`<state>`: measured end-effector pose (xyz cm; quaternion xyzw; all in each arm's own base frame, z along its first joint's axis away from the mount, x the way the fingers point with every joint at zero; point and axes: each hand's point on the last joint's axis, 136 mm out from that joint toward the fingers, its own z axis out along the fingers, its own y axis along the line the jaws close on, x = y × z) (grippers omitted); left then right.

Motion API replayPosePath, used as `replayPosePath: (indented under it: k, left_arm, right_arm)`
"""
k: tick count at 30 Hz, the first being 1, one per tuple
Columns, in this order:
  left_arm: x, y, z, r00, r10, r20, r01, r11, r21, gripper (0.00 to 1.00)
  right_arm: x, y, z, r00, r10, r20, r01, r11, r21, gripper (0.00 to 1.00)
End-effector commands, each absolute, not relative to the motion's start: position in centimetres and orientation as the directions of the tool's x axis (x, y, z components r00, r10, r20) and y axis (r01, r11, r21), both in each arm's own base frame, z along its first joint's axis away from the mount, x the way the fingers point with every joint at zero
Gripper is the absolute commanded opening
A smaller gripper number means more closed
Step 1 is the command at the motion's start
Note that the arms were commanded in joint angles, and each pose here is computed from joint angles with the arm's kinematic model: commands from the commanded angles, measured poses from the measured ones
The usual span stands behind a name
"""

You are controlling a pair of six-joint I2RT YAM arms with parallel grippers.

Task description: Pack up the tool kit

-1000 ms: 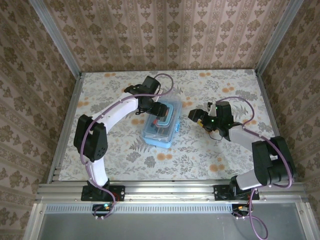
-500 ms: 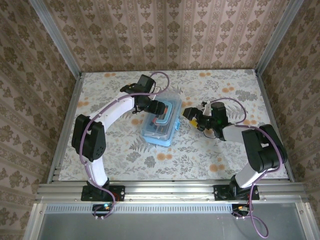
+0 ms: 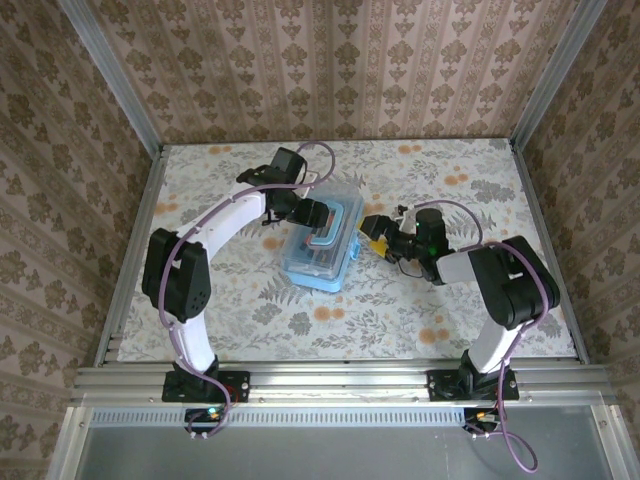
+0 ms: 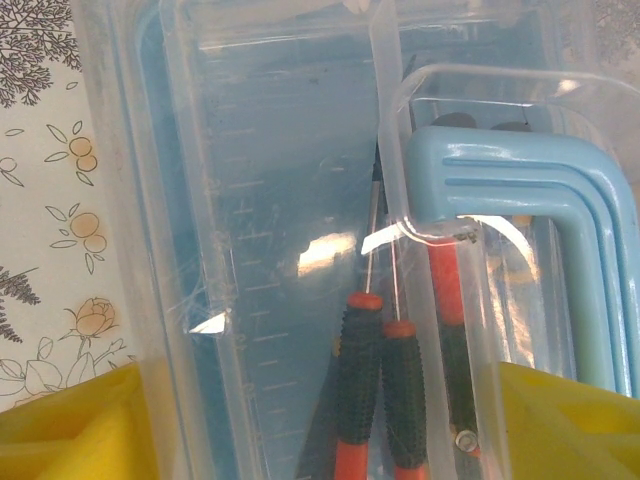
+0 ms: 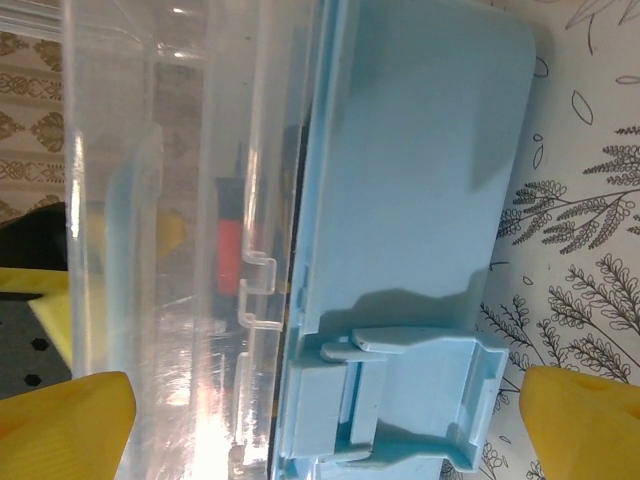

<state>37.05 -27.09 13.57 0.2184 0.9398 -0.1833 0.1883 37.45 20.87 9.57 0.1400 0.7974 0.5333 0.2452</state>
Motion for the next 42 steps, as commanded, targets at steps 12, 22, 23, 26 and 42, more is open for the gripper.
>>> replayPosePath:
  k: [12, 22, 23, 26, 42]
  left_arm:
    - [35.1, -25.2, 8.1, -0.886, 0.375, -0.272, 0.439, 0.868, -0.234, 0.58]
    - [35.1, -25.3, 8.1, -0.886, 0.372, -0.275, 0.439, 0.866, -0.242, 0.57]
    - [35.1, -25.3, 8.0, -0.887, 0.374, -0.273, 0.439, 0.865, -0.244, 0.57]
    - [35.1, -25.3, 8.0, -0.885, 0.375, -0.275, 0.442, 0.862, -0.249, 0.56]
    - [35.2, -25.2, 8.2, -0.889, 0.362, -0.279, 0.434, 0.862, -0.261, 0.55]
  right_arm:
    - [37.2, 21.8, 7.3, -0.839, 0.513, -0.182, 0.008, 0.346, 0.938, 1.0]
    - [37.4, 22.7, 7.0, -0.838, 0.526, -0.146, 0.018, 0.294, 0.956, 1.0]
    - [37.4, 22.6, 6.9, -0.836, 0.53, -0.145, 0.022, 0.296, 0.955, 1.0]
    - [37.5, 22.4, 6.5, -0.829, 0.544, -0.126, 0.055, 0.304, 0.951, 1.0]
    - [37.1, 24.2, 7.7, -0.835, 0.543, -0.092, 0.051, 0.242, 0.969, 1.0]
